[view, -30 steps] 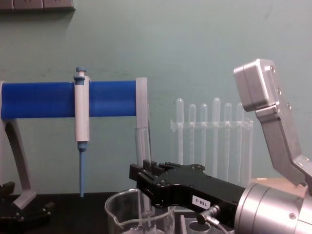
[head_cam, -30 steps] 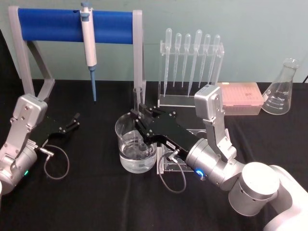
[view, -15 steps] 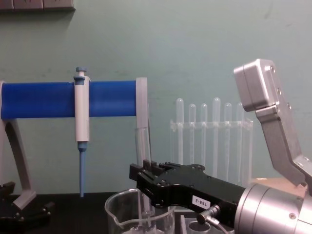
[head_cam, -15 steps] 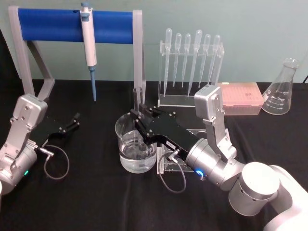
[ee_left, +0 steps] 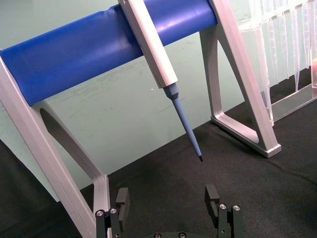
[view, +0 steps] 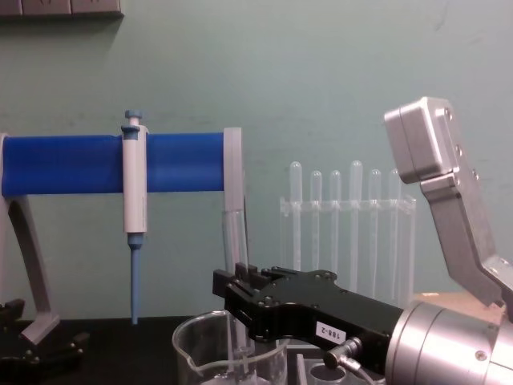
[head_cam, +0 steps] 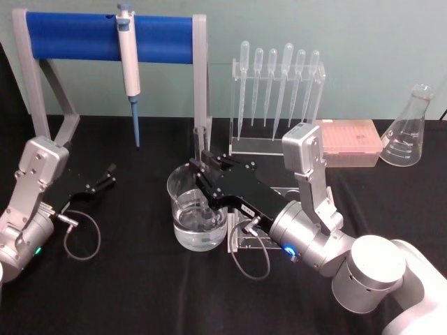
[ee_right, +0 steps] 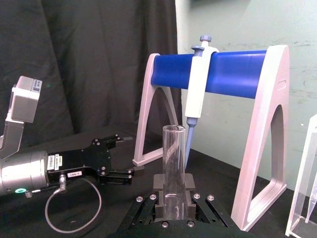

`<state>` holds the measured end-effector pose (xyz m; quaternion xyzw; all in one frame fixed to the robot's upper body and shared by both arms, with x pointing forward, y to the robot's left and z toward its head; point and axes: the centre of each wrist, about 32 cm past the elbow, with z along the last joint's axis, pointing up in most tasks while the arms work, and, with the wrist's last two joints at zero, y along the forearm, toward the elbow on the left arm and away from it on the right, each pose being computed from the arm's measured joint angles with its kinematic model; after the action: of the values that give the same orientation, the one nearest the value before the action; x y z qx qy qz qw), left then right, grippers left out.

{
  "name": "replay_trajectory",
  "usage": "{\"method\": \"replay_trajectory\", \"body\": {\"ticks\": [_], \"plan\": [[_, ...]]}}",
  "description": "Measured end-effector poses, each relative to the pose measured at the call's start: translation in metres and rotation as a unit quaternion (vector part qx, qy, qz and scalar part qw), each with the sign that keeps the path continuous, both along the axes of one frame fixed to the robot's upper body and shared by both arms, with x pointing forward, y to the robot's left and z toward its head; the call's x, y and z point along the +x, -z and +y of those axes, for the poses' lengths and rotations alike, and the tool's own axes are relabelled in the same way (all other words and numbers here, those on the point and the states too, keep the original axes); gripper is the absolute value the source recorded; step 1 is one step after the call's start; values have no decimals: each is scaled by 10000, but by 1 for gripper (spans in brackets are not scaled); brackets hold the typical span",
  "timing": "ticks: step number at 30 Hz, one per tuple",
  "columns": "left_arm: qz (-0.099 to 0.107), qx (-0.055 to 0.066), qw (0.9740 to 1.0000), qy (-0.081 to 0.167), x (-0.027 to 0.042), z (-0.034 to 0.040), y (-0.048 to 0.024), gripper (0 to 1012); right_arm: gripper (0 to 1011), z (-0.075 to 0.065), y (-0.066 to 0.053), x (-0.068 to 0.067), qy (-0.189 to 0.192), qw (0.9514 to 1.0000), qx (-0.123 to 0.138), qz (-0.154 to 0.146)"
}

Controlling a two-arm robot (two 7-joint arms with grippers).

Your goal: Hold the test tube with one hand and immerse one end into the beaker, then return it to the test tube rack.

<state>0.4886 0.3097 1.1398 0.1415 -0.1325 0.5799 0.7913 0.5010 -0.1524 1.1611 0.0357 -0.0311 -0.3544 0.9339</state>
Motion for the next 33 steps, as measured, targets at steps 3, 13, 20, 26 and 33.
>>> {"method": "replay_trajectory", "body": {"ticks": [3,13,20,26,33], "plan": [[1,0,10000,0,0,0,0,1000,238,0,0,0,0,10000,0,0],[0,0,10000,0,0,0,0,1000,238,0,0,0,0,10000,0,0],[0,0,10000,0,0,0,0,1000,238,0,0,0,0,10000,0,0],[0,0,10000,0,0,0,0,1000,238,0,0,0,0,10000,0,0],[0,-1,10000,0,0,0,0,1000,238,0,0,0,0,10000,0,0]]}}
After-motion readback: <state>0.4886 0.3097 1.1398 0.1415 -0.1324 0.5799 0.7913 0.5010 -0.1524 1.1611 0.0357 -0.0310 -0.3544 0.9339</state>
